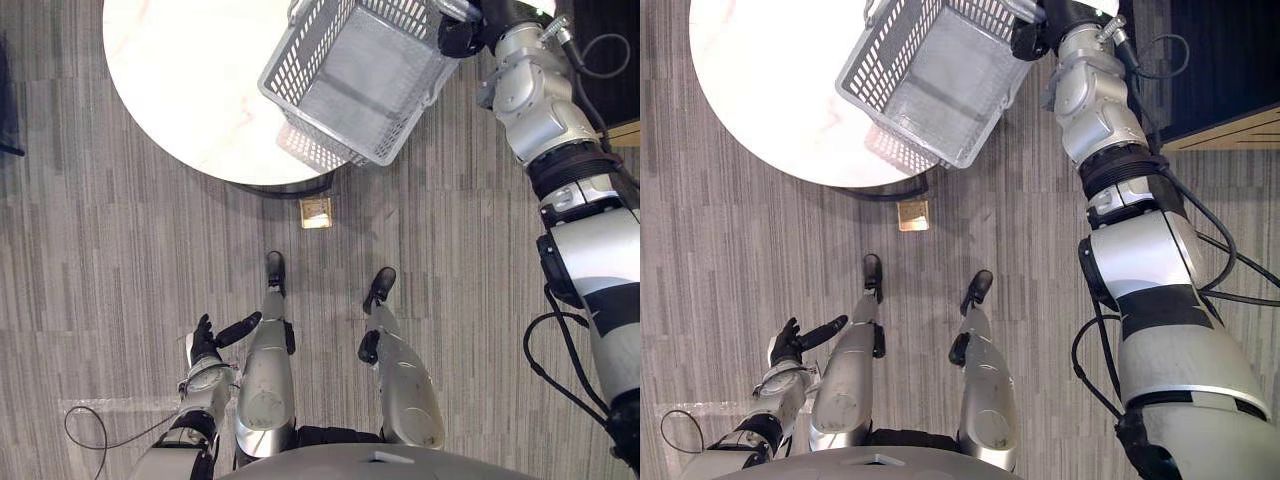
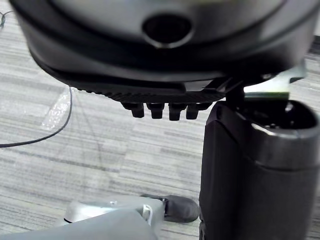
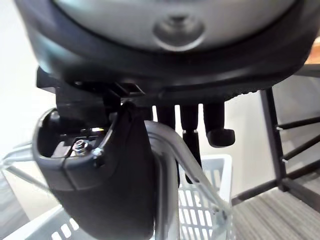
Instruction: Pick vegetable in the basket
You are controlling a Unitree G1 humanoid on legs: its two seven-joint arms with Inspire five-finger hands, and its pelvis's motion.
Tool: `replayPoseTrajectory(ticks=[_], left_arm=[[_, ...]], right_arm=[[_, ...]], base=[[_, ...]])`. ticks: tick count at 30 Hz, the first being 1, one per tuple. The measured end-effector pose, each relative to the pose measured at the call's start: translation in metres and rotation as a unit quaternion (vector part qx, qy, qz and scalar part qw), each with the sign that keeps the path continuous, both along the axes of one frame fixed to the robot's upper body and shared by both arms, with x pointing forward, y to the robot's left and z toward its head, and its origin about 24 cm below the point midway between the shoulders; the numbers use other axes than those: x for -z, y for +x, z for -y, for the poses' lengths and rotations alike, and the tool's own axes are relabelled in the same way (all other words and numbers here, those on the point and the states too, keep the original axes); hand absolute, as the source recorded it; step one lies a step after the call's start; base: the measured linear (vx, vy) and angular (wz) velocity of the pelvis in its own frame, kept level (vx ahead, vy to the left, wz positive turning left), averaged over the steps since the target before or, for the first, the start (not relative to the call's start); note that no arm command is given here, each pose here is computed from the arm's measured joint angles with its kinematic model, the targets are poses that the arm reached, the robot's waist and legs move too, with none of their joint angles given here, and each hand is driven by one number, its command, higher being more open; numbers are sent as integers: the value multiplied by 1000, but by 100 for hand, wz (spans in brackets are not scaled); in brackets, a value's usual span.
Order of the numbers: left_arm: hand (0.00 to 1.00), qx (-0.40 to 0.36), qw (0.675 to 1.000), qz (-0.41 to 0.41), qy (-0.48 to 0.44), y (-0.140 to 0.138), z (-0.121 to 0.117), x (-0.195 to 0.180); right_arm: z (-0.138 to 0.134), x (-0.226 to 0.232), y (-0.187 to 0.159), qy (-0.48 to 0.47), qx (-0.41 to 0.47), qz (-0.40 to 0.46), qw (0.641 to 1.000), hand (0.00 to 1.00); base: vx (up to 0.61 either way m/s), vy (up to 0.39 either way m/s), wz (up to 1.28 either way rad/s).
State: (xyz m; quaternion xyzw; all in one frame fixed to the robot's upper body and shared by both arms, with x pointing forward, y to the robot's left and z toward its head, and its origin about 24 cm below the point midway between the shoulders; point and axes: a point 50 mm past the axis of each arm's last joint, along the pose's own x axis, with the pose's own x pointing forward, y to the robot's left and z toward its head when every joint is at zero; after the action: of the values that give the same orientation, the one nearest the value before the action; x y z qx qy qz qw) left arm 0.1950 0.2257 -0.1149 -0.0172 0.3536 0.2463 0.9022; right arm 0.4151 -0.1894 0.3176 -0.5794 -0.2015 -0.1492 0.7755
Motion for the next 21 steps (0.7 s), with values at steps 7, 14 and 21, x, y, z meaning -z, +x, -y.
replayPoseTrajectory(ticks=[7, 14, 21], left_arm=[[100, 0, 1000, 0, 1, 1, 0, 0], [100, -4, 1000, -6, 0, 1, 0, 0], [100, 9, 1000, -5, 13, 2, 0, -2]], right_arm=[[-27, -5, -2, -73, -31, 5, 997, 0], [-56, 4, -8, -117, -89, 10, 989, 0], [-66, 22, -9, -140, -125, -9, 982, 0]], base=[[-20, 13, -1], [-22, 25, -5], [-31, 24, -8]])
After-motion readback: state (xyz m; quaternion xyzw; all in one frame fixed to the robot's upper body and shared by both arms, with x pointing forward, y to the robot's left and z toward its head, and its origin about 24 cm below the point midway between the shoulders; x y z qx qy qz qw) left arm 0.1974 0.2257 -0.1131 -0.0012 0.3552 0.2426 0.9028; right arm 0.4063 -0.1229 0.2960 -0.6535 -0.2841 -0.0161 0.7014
